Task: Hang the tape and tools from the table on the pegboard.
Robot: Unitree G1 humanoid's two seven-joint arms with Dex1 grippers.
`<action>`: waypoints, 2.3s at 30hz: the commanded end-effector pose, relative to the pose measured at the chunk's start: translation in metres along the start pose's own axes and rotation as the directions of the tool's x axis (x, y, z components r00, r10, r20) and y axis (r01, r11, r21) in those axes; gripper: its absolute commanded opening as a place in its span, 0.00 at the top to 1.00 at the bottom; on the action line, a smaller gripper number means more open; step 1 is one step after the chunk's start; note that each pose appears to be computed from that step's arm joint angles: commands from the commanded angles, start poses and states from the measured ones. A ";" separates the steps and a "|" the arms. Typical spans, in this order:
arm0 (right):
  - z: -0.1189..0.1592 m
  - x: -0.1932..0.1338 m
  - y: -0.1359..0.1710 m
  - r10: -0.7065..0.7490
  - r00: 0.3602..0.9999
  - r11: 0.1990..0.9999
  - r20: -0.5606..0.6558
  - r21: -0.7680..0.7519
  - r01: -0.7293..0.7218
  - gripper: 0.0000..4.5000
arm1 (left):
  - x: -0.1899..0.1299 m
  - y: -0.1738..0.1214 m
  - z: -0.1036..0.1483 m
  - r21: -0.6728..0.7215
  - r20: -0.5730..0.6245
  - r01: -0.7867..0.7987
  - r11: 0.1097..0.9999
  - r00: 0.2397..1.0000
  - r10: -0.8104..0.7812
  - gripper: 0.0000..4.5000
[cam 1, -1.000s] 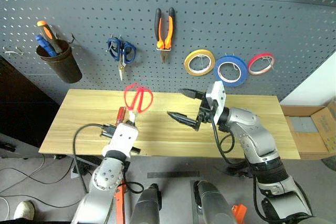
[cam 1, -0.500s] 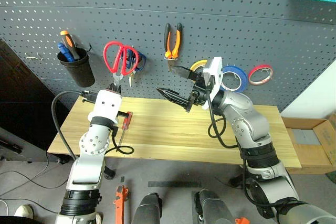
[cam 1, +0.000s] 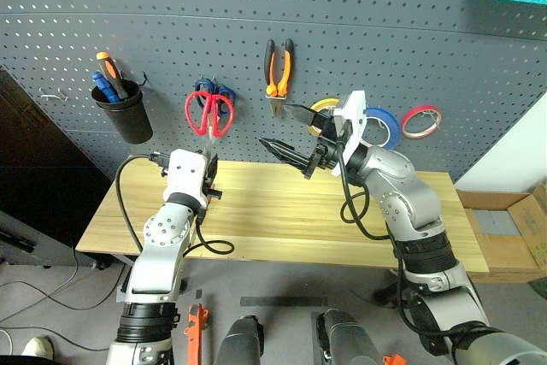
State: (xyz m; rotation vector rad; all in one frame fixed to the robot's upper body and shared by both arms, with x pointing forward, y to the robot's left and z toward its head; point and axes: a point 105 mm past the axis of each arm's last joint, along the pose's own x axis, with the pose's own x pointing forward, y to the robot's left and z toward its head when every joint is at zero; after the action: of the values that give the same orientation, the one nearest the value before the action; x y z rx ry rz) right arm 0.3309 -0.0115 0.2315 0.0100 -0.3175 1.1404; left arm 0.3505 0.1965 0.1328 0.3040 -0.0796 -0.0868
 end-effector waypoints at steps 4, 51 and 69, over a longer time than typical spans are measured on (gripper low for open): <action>0.017 -0.001 0.004 0.009 0.999 0.998 0.047 -0.062 -0.006 0.00 | 0.001 0.004 0.008 -0.005 0.029 -0.012 1.000 1.000 0.012 0.13; -0.059 0.027 0.064 0.259 0.950 0.943 -0.175 -0.168 -0.288 0.00 | 0.037 0.053 -0.114 -0.186 -0.365 -0.031 0.982 0.930 -0.040 0.80; 0.031 0.053 0.051 0.141 0.981 0.989 0.134 -0.050 -0.136 0.00 | -0.017 0.084 0.116 0.431 0.421 -0.387 0.815 0.885 0.197 0.80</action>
State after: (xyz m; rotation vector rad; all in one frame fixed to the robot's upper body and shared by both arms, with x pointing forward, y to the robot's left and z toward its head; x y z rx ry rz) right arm 0.3060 0.0510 0.2405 -0.0115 -0.3765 1.2700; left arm 0.3399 0.2336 0.2199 0.7476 -0.3675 0.0927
